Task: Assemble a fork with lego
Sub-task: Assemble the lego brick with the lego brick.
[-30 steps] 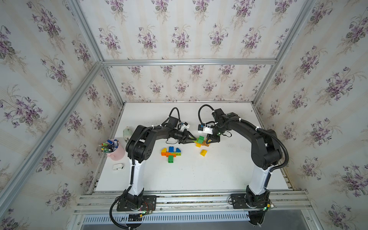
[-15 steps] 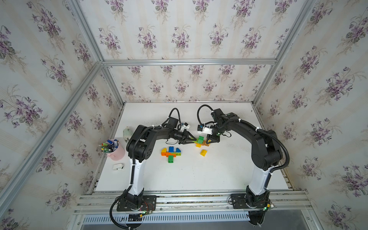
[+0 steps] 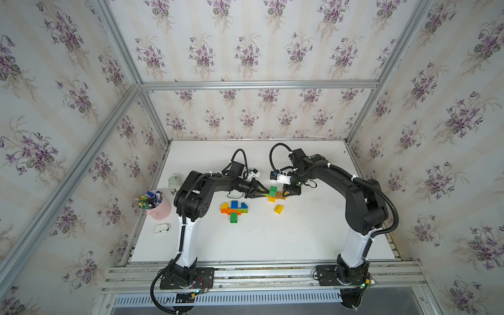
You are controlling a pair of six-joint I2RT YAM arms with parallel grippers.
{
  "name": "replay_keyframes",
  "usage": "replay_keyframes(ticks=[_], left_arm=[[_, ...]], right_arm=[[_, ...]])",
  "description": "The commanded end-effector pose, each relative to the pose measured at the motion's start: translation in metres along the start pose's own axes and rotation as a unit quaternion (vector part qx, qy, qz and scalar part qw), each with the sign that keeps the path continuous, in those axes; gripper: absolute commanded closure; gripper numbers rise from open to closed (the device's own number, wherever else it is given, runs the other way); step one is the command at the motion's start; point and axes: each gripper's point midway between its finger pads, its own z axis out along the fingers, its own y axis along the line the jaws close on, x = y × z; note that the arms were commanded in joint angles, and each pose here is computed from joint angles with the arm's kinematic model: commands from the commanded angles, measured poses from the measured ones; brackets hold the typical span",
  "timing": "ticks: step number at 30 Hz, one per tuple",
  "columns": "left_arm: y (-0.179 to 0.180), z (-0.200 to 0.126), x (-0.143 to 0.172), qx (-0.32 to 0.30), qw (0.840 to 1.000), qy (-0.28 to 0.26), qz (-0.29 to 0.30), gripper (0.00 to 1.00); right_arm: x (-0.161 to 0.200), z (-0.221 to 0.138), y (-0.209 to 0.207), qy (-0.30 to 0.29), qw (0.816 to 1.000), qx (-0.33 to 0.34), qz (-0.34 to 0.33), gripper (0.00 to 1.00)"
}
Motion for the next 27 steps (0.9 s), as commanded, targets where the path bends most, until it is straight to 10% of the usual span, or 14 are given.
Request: replay_keyframes(ticks=[1, 27], left_arm=[[0.035, 0.0, 0.003, -0.069, 0.997, -0.019, -0.04, 0.72], [0.045, 0.003, 0.008, -0.073, 0.996, -0.009, -0.051, 0.74]], right_arm=[[0.003, 0.004, 0.0, 0.011, 1.0, -0.006, 0.006, 0.93], [0.013, 0.019, 0.009, 0.04, 0.999, -0.029, 0.001, 0.93]])
